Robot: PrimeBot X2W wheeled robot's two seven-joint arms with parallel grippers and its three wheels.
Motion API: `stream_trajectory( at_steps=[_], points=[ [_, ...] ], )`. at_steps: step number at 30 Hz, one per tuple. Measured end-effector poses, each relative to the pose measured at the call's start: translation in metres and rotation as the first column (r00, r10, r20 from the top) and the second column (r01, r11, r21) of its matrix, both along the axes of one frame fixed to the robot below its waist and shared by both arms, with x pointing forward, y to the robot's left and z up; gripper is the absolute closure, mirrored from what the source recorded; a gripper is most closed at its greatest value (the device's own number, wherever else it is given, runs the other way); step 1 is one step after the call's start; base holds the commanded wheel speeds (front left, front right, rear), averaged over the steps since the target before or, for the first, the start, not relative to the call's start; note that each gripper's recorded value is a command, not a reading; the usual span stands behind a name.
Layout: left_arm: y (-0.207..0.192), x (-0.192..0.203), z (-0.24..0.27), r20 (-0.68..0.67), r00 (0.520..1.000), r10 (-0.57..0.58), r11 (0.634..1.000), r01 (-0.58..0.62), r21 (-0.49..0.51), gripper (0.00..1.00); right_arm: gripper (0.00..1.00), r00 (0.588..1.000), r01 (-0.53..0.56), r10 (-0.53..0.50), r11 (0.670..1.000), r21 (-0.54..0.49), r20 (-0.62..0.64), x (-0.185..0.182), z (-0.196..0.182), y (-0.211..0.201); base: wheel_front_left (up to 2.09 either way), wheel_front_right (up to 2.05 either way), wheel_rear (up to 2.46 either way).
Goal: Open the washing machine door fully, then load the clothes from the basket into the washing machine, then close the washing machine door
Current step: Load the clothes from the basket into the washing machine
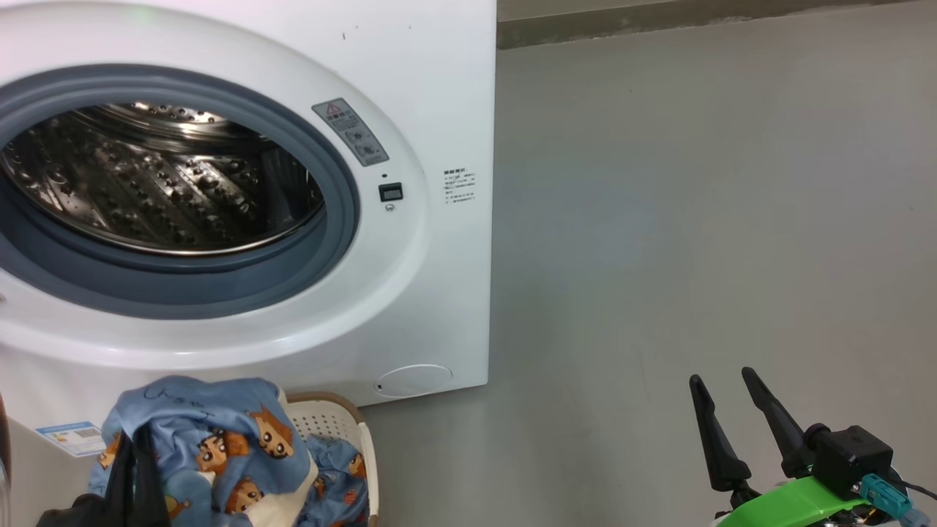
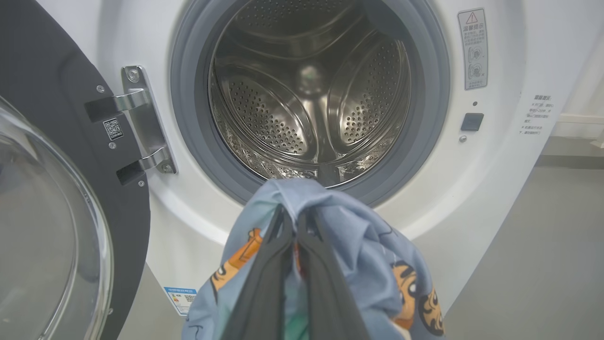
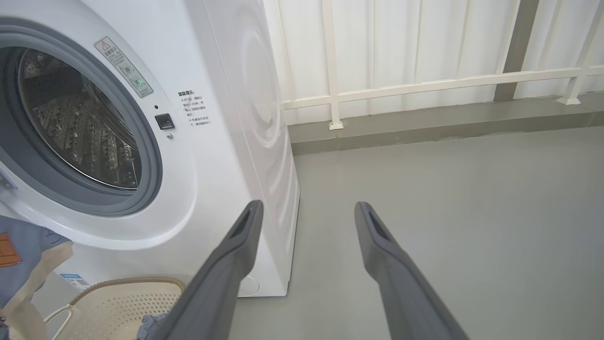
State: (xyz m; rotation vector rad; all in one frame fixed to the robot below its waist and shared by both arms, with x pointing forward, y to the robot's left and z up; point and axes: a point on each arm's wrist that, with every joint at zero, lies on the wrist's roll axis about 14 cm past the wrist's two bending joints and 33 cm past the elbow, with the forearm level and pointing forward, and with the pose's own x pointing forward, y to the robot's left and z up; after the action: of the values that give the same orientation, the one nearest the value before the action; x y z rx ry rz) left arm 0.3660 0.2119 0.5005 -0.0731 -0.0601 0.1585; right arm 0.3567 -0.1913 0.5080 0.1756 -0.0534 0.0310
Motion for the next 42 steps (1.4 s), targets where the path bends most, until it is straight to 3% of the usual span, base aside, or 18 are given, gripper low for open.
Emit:
stream_trajectory(
  at_steps=[21, 42],
  points=[
    [-0.006, 0.023, -0.016, -0.04, 0.999, -0.022, 1.0, 0.022, -0.013, 1.0, 0.0, 0.999, 0.005, -0.005, 1.0, 0.005, -0.049, 0.014, -0.018, -0.001, 0.0, 0.0, 0.0],
    [-0.014, 0.173, 0.011, 0.064, 0.991, -0.116, 0.993, 0.114, 0.036, 1.0, 0.0, 0.993, 0.015, -0.015, 1.0, 0.001, -0.118, 0.049, -0.051, -0.005, 0.0, 0.0, 0.0]
  ],
)
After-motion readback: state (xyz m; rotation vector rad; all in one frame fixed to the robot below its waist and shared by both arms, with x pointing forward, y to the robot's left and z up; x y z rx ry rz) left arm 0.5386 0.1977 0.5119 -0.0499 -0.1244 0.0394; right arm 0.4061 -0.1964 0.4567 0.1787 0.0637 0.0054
